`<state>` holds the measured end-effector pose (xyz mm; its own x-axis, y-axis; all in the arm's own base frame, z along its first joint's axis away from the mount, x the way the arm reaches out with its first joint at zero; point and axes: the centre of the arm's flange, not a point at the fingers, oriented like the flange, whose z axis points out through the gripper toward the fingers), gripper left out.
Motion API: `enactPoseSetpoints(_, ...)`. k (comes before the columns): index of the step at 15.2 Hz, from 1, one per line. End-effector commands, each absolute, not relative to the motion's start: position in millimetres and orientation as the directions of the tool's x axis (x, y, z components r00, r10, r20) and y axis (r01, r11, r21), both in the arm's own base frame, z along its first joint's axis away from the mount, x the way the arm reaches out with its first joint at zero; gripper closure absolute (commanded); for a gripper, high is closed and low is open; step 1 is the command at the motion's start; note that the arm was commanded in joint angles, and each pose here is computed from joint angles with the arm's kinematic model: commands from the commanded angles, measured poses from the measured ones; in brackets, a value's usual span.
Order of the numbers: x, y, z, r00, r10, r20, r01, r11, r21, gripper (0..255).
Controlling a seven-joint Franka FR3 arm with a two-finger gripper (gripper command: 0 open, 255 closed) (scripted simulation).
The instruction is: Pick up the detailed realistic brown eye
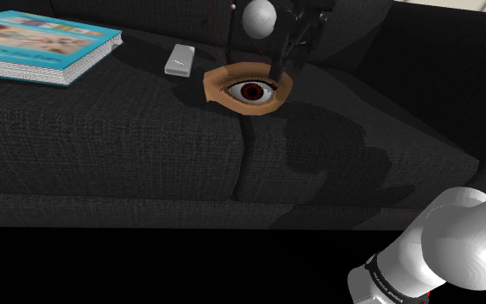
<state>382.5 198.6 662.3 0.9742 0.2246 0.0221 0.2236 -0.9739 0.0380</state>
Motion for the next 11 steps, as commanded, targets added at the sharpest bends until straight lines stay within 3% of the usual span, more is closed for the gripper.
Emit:
enactPoseSetpoints(1, 383.1, 199.7, 652.1, 0.974, 0.225, 0.022, 0.224, -0.974, 0.038, 0)
enactPoseSetpoints(5, 383.1, 199.7, 638.5, 0.974, 0.225, 0.022, 0.224, -0.974, 0.038, 0)
enactPoseSetpoints(6, 383.3, 199.9, 638.1, 0.974, 0.225, 0.022, 0.224, -0.974, 0.038, 255)
enactPoseSetpoints(11, 383.7, 200.3, 638.5, 0.974, 0.225, 0.022, 0.224, -0.974, 0.038, 255)
